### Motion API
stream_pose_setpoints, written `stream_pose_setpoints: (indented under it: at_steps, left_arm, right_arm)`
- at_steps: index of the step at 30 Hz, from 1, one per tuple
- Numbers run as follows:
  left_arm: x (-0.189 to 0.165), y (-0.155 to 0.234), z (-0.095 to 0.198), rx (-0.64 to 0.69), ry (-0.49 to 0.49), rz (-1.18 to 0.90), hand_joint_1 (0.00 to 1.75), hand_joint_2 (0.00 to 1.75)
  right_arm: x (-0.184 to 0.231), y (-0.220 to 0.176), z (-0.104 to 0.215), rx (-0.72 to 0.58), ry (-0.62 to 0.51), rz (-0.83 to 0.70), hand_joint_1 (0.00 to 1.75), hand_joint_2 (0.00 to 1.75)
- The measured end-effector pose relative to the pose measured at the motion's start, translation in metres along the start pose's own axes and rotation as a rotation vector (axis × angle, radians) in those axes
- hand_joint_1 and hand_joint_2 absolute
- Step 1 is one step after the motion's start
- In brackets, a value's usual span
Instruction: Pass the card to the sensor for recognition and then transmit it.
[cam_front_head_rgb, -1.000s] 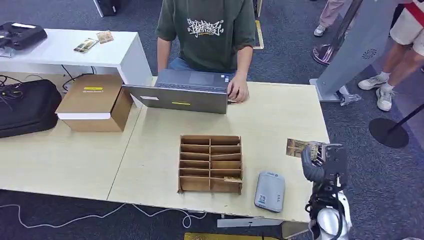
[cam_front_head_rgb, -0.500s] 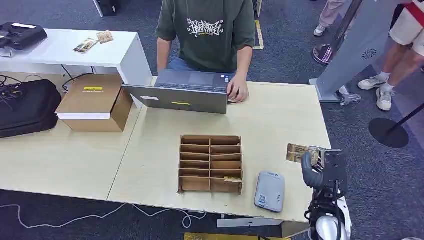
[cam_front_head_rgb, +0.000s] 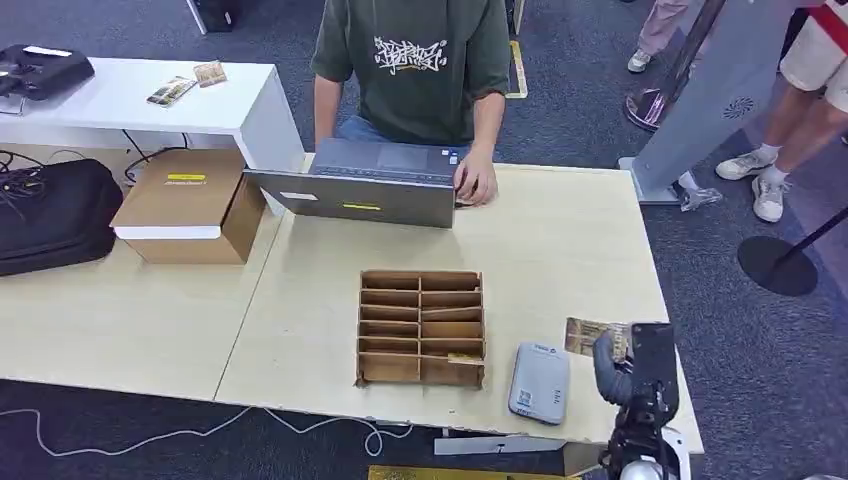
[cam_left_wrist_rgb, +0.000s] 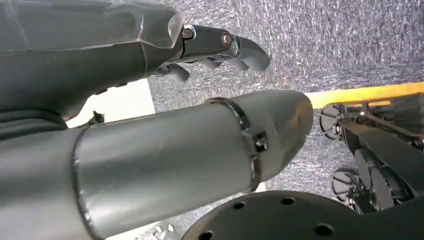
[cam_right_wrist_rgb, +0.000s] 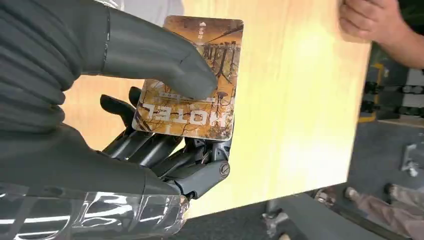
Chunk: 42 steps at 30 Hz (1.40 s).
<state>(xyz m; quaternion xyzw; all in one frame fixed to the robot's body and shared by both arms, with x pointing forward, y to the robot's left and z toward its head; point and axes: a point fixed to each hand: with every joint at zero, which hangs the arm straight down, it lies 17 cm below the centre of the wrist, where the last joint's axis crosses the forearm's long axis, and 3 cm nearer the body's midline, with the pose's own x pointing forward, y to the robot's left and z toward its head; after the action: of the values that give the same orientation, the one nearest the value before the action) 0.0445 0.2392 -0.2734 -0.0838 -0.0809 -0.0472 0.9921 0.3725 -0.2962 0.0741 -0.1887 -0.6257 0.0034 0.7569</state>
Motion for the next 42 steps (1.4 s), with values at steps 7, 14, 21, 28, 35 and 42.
stream_pose_setpoints:
  at_steps: [7, 14, 21, 28, 35, 42]
  left_arm:
    - [0.000, 0.000, 0.000, 0.000, -0.001, 0.012, 0.00, 0.00]
    - [0.000, 0.000, 0.000, 0.000, -0.003, 0.022, 0.00, 0.00]
    - [-0.002, -0.002, 0.000, -0.006, 0.000, 0.033, 0.00, 0.00]
    - [-0.003, 0.001, 0.001, -0.003, 0.004, 0.030, 0.00, 0.00]
    - [-0.003, 0.005, 0.001, 0.004, 0.004, 0.031, 0.00, 0.00]
    - [-0.003, 0.008, 0.001, 0.008, 0.003, 0.033, 0.00, 0.00]
  right_arm:
    - [-0.022, 0.019, 0.014, 0.056, 0.071, 0.038, 1.75, 1.75]
    - [-0.029, 0.026, 0.020, 0.080, 0.096, 0.055, 1.75, 1.75]
    - [-0.035, 0.046, 0.026, 0.145, 0.121, 0.100, 1.75, 1.75]
    - [-0.050, 0.067, 0.035, 0.233, 0.172, 0.143, 1.75, 1.75]
    - [-0.067, 0.080, 0.041, 0.301, 0.219, 0.190, 1.75, 1.75]
    - [-0.071, 0.085, 0.040, 0.318, 0.224, 0.201, 1.75, 1.75]
